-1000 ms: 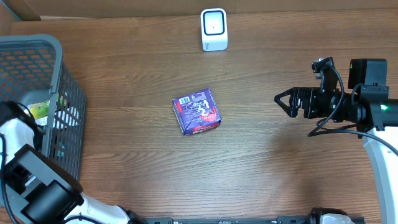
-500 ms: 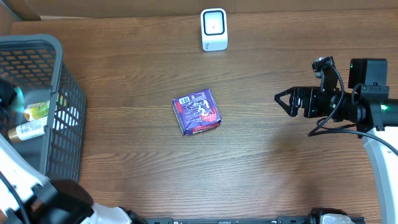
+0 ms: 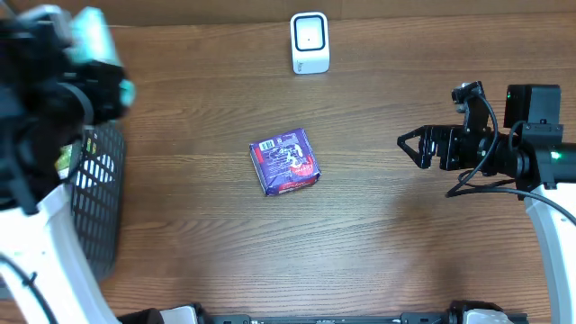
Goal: Scan the item barcode
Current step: 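Place the mint-green pack on the table left of the purple pack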
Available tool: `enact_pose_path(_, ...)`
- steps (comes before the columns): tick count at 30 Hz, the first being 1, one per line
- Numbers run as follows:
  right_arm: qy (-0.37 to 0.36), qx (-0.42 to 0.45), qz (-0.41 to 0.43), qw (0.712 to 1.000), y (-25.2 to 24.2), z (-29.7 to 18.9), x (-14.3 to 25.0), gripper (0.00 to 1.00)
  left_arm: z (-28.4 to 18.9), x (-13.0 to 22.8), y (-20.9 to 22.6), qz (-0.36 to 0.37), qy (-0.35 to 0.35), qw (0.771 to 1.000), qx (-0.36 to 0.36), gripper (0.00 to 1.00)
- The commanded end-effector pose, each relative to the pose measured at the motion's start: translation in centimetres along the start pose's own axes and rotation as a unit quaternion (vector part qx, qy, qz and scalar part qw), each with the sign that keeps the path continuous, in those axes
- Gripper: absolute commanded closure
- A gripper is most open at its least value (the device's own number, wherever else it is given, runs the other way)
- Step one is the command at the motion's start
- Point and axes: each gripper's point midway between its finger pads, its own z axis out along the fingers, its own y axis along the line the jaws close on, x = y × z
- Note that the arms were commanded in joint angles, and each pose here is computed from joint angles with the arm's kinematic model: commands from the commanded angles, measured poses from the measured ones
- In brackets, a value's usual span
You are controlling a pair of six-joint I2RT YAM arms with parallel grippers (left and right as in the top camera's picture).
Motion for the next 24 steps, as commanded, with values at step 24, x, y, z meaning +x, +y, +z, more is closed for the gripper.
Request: enact_pose_path(24, -0.007, -0.002, -0.007, 1.0, 0.6, -0.5, -0.6, 0.0, 22.6, 25.7, -1.9, 0.13, 0.514, 0.845, -0.062, 0.59)
